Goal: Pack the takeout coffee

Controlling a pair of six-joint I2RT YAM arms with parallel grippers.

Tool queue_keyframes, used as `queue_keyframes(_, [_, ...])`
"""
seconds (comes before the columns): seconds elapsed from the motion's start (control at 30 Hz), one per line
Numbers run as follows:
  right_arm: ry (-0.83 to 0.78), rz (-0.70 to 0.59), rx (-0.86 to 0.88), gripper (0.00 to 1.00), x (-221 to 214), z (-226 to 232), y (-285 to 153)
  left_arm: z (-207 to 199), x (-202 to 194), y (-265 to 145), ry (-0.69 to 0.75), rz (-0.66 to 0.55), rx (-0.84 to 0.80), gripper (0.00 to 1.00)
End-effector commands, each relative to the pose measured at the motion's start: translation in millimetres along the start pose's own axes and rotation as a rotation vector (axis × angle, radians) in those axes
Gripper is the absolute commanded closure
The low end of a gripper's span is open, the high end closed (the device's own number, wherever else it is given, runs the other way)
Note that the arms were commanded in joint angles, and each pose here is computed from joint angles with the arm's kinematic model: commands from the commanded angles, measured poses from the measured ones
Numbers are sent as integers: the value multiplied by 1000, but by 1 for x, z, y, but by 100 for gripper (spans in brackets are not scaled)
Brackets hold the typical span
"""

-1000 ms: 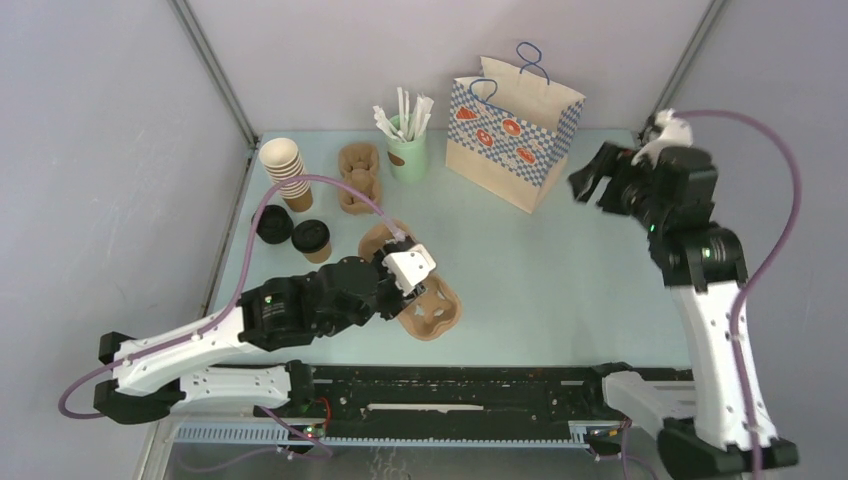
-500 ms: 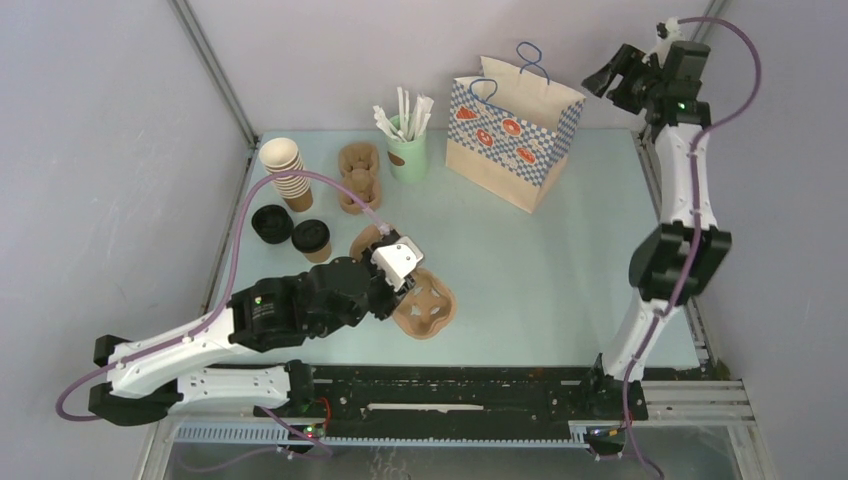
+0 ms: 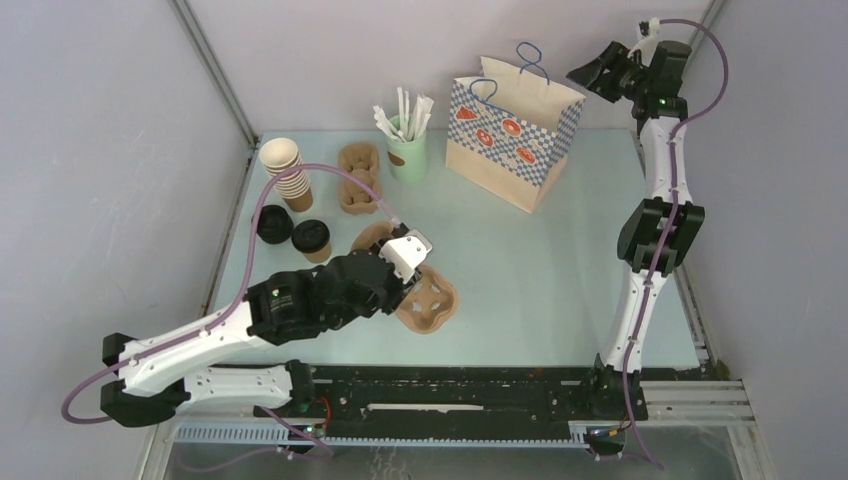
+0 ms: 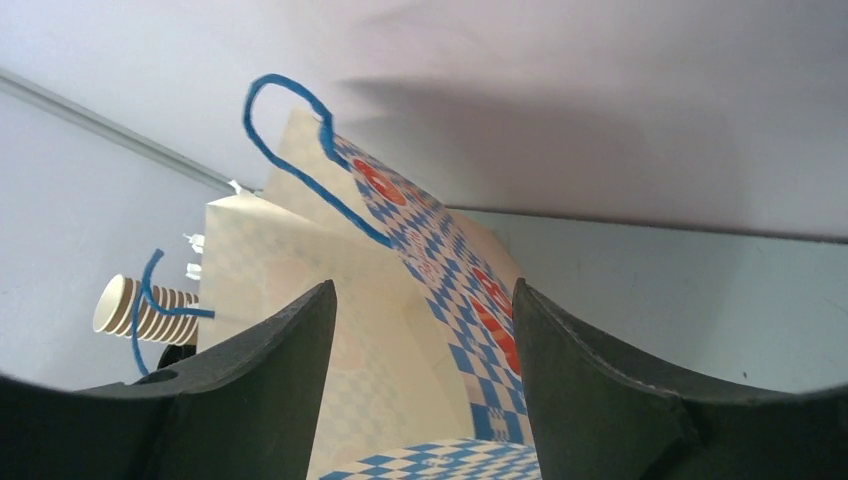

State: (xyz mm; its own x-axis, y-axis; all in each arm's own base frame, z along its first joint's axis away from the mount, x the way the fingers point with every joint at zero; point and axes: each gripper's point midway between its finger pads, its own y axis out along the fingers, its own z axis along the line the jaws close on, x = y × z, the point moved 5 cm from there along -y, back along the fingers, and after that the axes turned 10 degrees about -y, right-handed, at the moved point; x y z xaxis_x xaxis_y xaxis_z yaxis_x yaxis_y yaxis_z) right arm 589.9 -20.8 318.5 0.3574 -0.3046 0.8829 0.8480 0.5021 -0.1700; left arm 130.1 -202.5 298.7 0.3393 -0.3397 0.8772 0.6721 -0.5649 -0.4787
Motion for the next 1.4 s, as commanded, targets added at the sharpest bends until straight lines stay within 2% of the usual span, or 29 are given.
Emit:
queue_keyframes(0.0, [-84,-38,87,30,14,23,4,-2,35,-12,-65,-90,-26,56])
queue_keyframes(0.1, [-123,-7,34,34,5,22,7,-2,39,-13,-65,-88,-24,57])
queue_keyframes(0.3, [-261,49,-96,33,-7,18,12,-2,40,-16,-79,-93,-28,57])
queue_keyframes(0.43, [-325,94,-122,41,-14,19,11,-5,38,-14,-83,-78,-43,58])
queue_keyframes(0.63, [-362,93,-124,65,-6,33,2,-7,40,-13,-84,-77,-49,58])
queue_keyframes(0.73, [-373,82,-129,69,2,44,-4,-8,41,-13,-88,-78,-56,58])
queue_keyframes(1.03, [-277,161,-226,85,-3,95,-43,-9,45,-14,-118,-105,-60,59])
queue_keyframes(1.17, [-182,270,-274,91,-32,126,-68,-7,45,-14,-125,-123,-54,60])
queue_keyframes(1.37, [-64,428,-305,90,-105,175,-126,-6,45,-16,-128,-141,-60,60])
